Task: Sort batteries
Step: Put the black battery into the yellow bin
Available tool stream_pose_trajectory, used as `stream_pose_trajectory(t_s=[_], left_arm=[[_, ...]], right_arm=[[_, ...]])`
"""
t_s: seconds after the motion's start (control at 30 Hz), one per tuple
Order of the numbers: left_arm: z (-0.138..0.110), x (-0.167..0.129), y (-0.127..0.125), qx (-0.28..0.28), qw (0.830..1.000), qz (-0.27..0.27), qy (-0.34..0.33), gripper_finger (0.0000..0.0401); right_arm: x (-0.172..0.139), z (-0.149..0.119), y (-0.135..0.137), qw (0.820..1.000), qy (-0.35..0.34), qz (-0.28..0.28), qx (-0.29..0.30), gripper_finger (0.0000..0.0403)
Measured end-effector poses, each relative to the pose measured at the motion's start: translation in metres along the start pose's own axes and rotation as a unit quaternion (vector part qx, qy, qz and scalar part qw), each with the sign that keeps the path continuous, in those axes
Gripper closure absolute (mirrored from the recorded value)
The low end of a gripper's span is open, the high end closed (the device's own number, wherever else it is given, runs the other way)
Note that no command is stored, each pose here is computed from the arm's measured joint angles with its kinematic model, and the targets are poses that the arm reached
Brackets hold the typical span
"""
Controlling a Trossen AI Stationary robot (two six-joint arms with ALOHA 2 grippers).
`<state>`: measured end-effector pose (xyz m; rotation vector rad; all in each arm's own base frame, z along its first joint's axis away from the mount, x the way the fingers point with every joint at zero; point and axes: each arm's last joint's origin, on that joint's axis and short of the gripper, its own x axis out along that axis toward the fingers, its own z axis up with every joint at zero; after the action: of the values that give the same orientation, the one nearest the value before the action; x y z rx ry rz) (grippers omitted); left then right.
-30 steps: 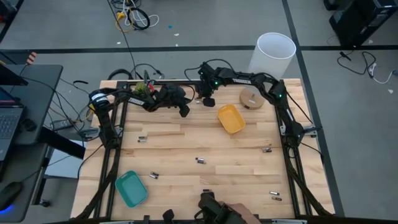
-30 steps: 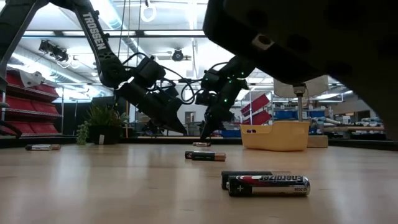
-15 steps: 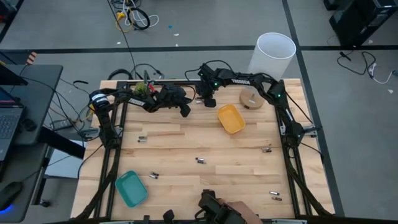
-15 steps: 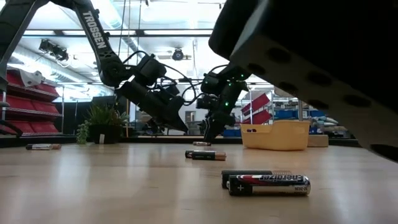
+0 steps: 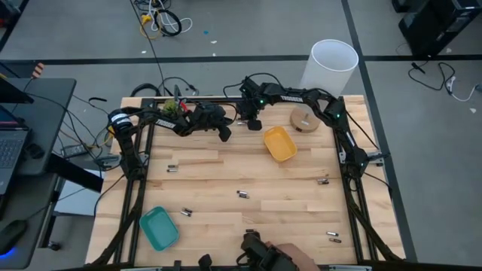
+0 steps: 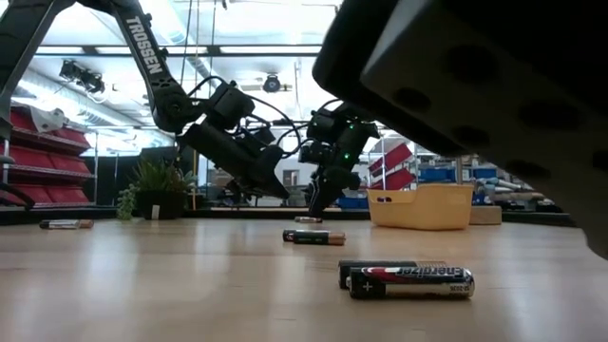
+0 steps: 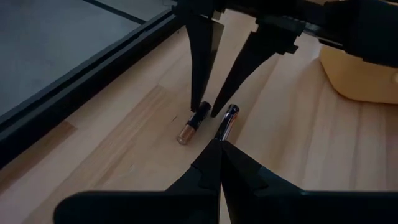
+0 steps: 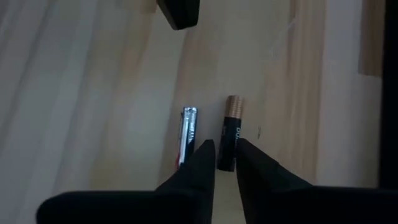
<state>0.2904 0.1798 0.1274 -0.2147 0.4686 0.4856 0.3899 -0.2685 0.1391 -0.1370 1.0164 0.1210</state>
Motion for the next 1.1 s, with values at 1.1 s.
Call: stream_pose_trajectory(t_s=[1.1], left_arm=[[0.006,0.027,0.008,-0.046,0.999,0.013,-0.002,0.0384]], right_arm=[[-0.031,-0.002,0.012,0.994,0.077,0.007,0.075,0.0345]])
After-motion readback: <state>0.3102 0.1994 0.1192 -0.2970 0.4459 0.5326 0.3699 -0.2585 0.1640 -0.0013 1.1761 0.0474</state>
